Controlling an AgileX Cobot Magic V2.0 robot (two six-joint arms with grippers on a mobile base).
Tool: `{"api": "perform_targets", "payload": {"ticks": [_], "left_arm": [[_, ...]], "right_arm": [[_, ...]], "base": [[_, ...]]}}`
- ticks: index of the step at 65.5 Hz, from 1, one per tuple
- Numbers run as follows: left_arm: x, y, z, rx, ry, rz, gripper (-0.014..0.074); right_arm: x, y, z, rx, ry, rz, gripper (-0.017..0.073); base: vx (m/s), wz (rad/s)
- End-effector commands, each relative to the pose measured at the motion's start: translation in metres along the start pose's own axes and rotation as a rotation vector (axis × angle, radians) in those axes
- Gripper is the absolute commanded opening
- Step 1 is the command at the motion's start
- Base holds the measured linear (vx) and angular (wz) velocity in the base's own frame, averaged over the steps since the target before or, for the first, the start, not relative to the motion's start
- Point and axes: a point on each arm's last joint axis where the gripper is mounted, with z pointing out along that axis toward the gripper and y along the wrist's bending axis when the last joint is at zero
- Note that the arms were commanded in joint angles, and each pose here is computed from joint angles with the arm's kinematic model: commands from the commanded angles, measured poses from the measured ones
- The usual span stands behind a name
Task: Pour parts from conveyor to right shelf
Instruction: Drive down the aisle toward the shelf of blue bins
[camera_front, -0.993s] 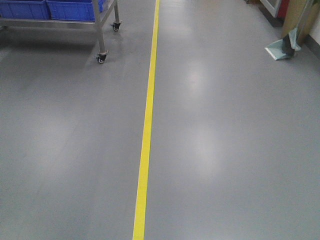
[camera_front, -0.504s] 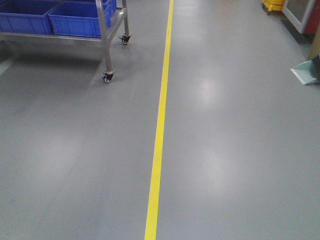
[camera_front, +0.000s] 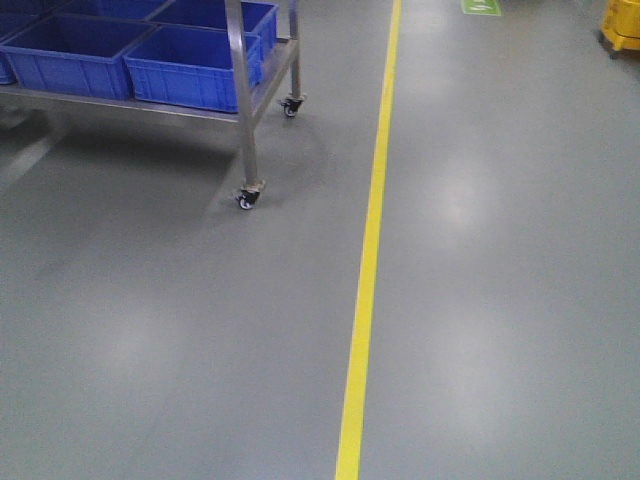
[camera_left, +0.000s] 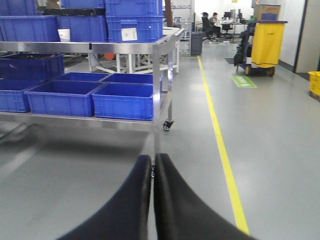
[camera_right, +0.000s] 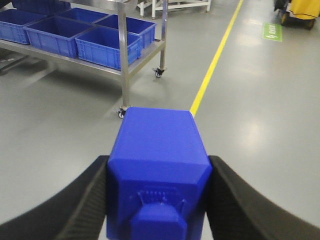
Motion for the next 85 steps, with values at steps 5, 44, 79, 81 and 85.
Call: {"api": "perform_targets", "payload": {"ticks": [5,44,79,81,85], "left_arm": [[-0.0166,-0.0002,-0.0029,0.001,-0.117,-0.015,-0.0006],[-0.0166,-0.0002,-0.0029,0.001,-0.117,-0.015,-0.0006],[-0.0166,-0.0002,-0.0029,0.001,-0.117,-0.015,-0.0006],[-0.0166,-0.0002,-0.0029,0.001,-0.117,-0.015,-0.0006],[-0.0166,-0.0002,-0.0029,0.001,-0.117,-0.015,-0.0006]], "right_arm": [[-0.0125,-0.0012,0.0010,0.009,-0.083,-0.001,-0.0005],[-0.0122,-0.0015,0.0001,0.013,-0.085,-0.002,-0.0005],[-0.0121,-0.0021,0.0001,0.019,-0.084,-0.005,-0.0005],[-0.0121,-0.0021,0.0001,0.019,-0.084,-0.005,-0.0005],[-0.0121,-0.0021,0.0001,0.019,-0.084,-0.005,-0.0005]], "base": [[0.71,0.24],[0.63,0.51],[0.57,0.77],[0.59,0.71],[0.60,0.70]]}}
